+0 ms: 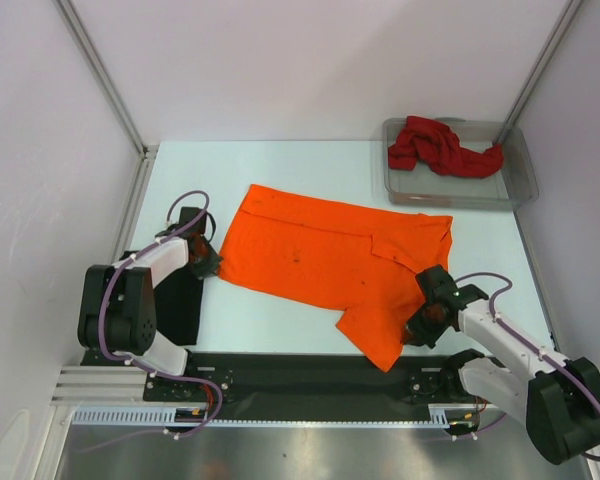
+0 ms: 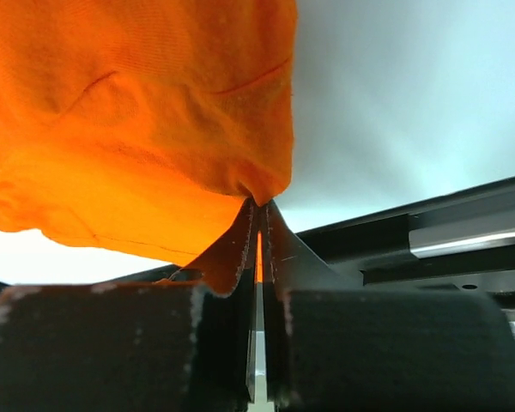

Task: Fold and stack the t-shirts
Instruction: Fold the tshirt

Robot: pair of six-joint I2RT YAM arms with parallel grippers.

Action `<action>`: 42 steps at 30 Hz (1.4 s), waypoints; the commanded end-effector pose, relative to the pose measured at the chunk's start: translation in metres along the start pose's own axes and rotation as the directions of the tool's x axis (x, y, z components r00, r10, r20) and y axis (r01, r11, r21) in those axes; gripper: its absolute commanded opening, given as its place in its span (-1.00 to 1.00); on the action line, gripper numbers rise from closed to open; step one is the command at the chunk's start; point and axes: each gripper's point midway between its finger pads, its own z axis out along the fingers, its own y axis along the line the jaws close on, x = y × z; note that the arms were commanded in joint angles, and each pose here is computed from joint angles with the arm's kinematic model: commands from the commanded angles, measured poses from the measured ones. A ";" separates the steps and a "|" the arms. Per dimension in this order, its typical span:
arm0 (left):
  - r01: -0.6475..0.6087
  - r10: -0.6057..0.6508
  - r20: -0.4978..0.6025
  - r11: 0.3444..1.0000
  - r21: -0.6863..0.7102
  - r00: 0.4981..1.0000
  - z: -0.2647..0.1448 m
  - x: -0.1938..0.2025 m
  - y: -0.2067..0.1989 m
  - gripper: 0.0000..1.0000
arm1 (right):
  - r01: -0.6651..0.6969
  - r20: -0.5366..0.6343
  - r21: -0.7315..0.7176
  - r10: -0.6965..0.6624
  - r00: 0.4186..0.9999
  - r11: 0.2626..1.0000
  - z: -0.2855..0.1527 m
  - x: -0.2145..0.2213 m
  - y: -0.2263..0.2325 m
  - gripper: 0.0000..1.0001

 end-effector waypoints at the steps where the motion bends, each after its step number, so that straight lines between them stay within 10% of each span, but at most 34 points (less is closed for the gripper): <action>1: -0.021 0.020 0.035 0.999 0.028 0.999 -0.005 -0.013 -0.007 -0.99 | -0.026 0.045 0.051 0.024 0.999 0.998 0.002 -0.005 -0.015 -1.00; 42: -0.070 0.063 0.067 0.993 0.095 0.996 -0.021 -0.086 -0.068 -0.99 | 0.156 0.248 -0.052 -0.139 0.959 0.986 -0.083 -0.145 0.068 -1.00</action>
